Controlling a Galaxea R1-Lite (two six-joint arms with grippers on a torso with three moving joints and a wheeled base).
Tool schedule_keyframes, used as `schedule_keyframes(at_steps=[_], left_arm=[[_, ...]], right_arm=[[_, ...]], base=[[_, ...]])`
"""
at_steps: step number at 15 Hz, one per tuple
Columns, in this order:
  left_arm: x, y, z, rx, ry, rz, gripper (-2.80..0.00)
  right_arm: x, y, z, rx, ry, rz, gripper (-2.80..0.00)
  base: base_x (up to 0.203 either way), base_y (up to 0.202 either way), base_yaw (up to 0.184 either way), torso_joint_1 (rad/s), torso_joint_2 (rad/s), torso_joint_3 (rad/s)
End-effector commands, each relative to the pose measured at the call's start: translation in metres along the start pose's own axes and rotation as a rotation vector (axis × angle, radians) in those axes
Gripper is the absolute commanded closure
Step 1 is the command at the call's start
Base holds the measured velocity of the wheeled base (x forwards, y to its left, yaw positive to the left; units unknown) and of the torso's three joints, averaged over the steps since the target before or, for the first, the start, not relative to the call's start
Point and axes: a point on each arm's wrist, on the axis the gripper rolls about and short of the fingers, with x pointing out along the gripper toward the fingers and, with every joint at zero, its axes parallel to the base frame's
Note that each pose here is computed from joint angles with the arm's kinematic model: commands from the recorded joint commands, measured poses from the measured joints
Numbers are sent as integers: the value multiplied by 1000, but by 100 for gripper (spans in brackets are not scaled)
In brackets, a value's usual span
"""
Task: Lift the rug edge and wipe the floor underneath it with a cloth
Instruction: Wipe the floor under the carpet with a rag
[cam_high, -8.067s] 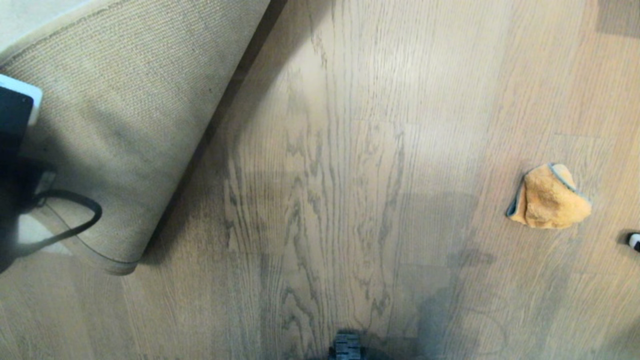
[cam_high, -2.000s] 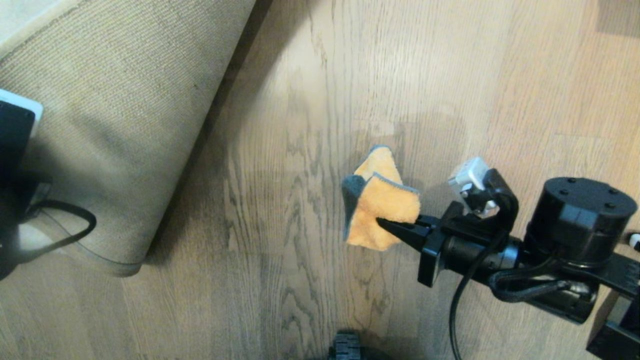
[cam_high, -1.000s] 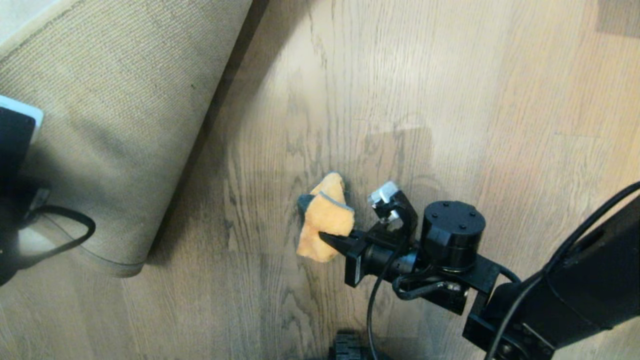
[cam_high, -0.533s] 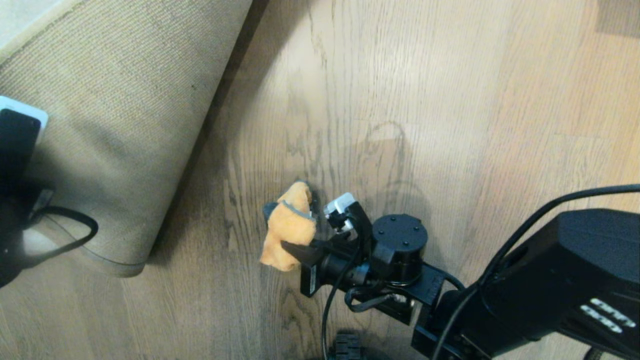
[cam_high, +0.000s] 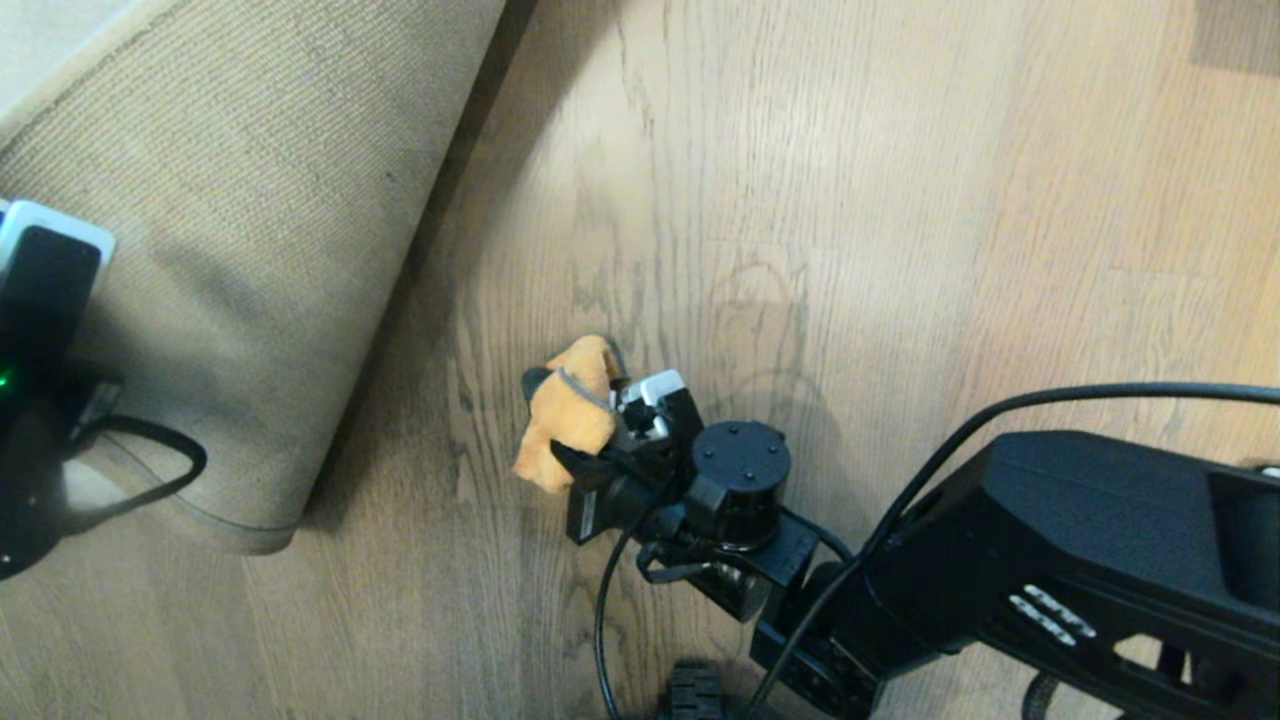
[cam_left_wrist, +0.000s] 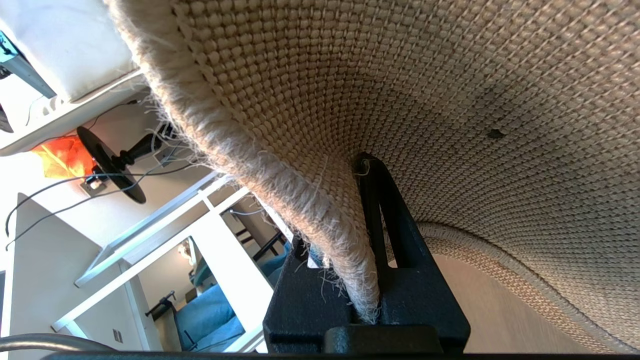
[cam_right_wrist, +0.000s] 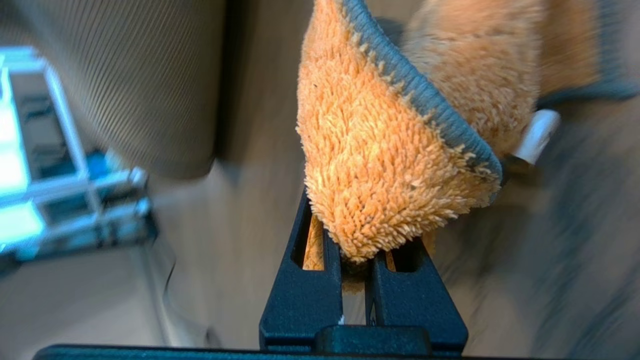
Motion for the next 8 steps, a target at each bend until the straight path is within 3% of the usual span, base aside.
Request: schedule_keyframes(at_steps=[1,8], left_arm=[[1,-2,0,8,5,2,0],[1,-1,1,3,2,4,0]], right_arm=[[9,-13,3,0,-63,-35,0],[19,-67,60,-23,-234,-147,0]], base=[[0,0,0,0,0,0],[0,0,0,0,0,0]])
